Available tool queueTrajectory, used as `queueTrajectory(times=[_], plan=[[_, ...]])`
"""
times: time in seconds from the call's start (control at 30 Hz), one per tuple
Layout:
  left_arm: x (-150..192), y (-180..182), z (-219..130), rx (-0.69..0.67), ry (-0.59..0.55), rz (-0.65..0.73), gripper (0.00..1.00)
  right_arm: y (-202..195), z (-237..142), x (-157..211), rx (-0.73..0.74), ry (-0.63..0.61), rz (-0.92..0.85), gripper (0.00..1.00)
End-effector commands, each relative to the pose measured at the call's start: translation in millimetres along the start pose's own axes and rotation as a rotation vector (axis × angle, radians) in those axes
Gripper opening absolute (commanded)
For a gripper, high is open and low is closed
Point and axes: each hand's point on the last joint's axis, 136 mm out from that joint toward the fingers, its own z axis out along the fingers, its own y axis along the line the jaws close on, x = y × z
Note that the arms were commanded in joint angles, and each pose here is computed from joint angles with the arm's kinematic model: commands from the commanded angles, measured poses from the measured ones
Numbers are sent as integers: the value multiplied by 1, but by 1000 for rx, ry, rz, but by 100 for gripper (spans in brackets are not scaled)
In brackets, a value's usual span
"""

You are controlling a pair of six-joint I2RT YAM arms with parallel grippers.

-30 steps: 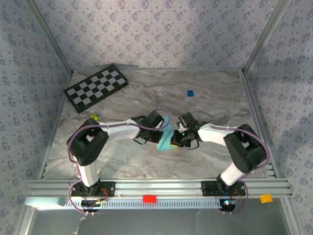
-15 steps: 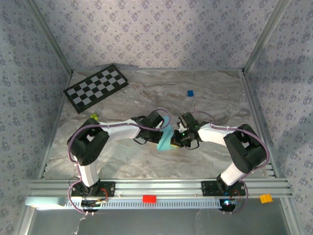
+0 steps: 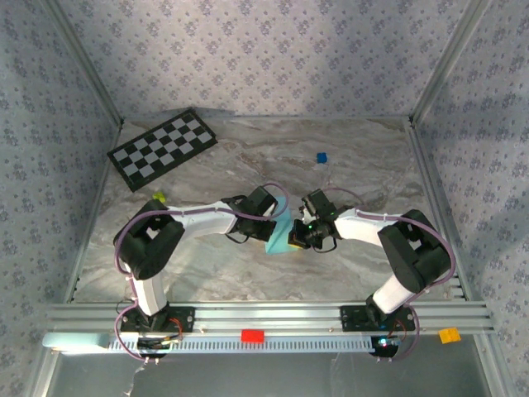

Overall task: Fold a paper plane with a square sheet of paper (pick it up from the middle)
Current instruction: Fold the triangle a second time at the center of the table.

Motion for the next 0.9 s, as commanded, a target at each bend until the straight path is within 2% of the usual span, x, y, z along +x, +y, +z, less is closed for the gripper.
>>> queueTrajectory(times=[0.0, 0.27, 0.57, 0.7, 0.87], plan=[[0, 6, 6, -19, 8, 3, 4, -41, 7, 17, 141, 43, 57, 4], [10, 6, 15, -10, 46, 4, 3, -35, 5, 14, 118, 31, 45, 6], [12, 4, 13, 0, 56, 21, 2, 15, -24, -22, -81, -107, 16, 14], [9, 2, 12, 8, 51, 21, 2, 48, -30, -34, -242, -137, 17, 9], [9, 2, 13, 6, 52, 20, 2, 72, -16, -40, -317, -115, 30, 2]])
